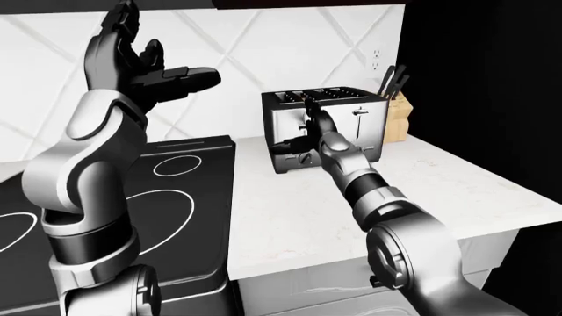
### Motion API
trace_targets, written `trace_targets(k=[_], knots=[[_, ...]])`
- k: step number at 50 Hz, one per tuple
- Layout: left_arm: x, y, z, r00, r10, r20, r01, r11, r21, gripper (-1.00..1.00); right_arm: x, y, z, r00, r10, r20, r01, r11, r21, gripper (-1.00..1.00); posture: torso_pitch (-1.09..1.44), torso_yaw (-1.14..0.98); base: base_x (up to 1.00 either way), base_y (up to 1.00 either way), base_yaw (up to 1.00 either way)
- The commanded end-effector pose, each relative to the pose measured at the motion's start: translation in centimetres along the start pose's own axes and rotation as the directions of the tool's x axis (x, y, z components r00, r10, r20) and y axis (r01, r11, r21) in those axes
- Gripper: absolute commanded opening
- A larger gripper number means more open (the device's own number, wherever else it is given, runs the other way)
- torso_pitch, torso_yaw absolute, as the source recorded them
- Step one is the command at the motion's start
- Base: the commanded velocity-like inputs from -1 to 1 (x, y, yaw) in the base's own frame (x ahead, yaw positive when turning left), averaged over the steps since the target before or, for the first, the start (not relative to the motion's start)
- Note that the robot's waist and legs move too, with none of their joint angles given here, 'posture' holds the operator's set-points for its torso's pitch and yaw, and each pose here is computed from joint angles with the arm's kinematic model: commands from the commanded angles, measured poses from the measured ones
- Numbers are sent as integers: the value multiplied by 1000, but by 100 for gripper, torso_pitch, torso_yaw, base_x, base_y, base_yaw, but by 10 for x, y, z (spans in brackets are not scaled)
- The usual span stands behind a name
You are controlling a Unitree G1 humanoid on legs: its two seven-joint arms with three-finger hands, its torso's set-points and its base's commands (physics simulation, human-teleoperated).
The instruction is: Push down the lever of the toaster to turn it on.
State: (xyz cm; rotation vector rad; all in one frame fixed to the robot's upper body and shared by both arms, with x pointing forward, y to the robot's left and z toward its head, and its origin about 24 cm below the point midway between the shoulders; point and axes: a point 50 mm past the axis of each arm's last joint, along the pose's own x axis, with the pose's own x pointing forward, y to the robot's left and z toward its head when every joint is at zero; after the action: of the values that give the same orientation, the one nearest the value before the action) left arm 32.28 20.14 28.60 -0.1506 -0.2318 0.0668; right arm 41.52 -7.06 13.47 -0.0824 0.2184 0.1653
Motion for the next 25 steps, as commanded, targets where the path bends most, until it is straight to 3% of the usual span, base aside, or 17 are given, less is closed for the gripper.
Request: trace_targets(k=[1, 25], knots=[[-1, -3, 18, 997, -10, 78, 10, 1000, -5, 100, 0, 2, -5, 998, 16, -54, -16, 1000, 5, 100, -49, 0, 0, 0, 0], [-2, -3, 19, 997, -11, 80, 11, 1000, -6, 100, -1, 2, -24, 996, 15, -83, -14, 1000, 18, 100, -49, 0, 0, 0, 0]])
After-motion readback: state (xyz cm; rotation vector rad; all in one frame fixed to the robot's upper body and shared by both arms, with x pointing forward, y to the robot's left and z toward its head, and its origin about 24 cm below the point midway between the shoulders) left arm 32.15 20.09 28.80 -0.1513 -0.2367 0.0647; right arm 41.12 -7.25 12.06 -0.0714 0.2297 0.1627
